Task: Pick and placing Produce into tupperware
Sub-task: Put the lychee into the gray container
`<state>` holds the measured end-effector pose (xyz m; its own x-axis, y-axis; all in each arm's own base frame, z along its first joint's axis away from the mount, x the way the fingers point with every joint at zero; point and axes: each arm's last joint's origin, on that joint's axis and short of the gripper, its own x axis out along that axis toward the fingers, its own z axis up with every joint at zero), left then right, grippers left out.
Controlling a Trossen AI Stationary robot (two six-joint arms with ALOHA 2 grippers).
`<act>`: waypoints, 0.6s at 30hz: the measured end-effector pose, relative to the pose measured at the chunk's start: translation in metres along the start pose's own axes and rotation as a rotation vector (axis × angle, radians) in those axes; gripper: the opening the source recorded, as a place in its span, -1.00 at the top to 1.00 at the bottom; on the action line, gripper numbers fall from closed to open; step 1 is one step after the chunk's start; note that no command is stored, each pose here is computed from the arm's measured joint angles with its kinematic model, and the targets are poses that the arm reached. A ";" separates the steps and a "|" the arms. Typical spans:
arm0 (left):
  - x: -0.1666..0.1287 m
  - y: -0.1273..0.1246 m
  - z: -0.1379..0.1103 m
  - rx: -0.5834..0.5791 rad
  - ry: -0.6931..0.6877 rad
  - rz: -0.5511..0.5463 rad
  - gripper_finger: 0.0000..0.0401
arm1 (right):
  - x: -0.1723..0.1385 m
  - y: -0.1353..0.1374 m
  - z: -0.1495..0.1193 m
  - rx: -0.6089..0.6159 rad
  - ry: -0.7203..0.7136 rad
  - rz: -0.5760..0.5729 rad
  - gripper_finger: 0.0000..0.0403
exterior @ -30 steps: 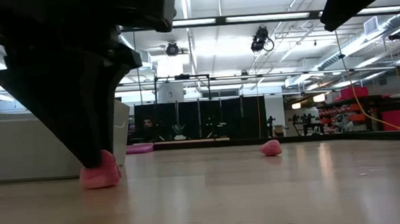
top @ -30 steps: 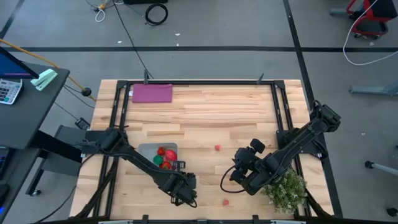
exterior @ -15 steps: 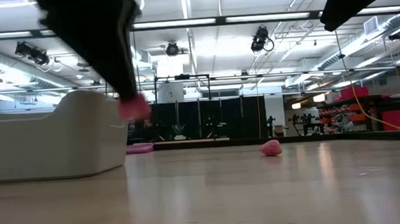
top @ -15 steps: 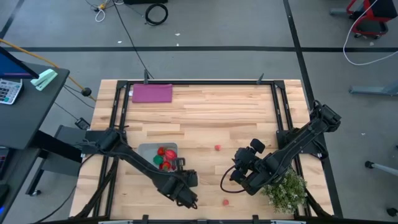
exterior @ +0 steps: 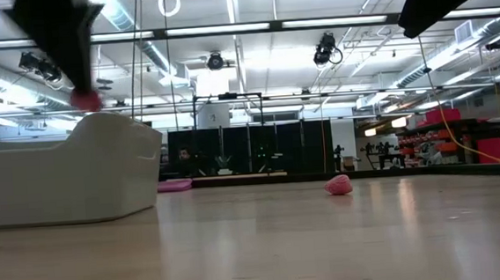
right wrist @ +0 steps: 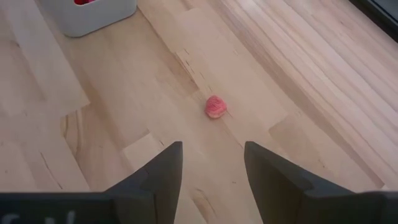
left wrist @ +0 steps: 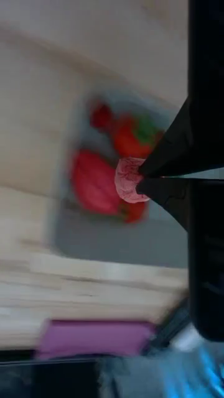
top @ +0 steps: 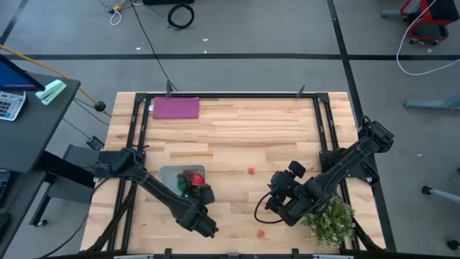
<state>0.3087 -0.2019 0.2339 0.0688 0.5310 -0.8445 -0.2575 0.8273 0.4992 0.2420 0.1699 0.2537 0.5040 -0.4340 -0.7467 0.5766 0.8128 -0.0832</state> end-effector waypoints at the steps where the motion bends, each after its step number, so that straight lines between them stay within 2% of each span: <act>1: 0.008 -0.001 -0.005 0.011 0.039 0.014 0.97 | 0.000 0.000 0.000 0.002 -0.001 0.002 0.10; 5: 0.036 0.002 -0.021 0.012 0.174 0.026 0.98 | 0.000 0.001 0.000 0.004 -0.002 0.004 0.10; 8: 0.048 0.002 -0.026 -0.006 0.175 0.003 0.96 | 0.000 0.001 0.001 0.001 -0.005 0.012 0.10; 13: 0.043 0.020 -0.034 0.009 0.208 0.033 0.93 | 0.000 0.002 0.001 -0.015 -0.009 0.015 0.10; 18: 0.019 0.043 -0.038 -0.108 0.175 -0.036 0.98 | 0.000 0.002 0.001 -0.035 -0.008 0.015 0.10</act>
<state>0.2623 -0.1632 0.2324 -0.0865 0.4535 -0.8870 -0.3601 0.8159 0.4523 0.2441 0.1708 0.2541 0.5179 -0.4244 -0.7427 0.5459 0.8324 -0.0950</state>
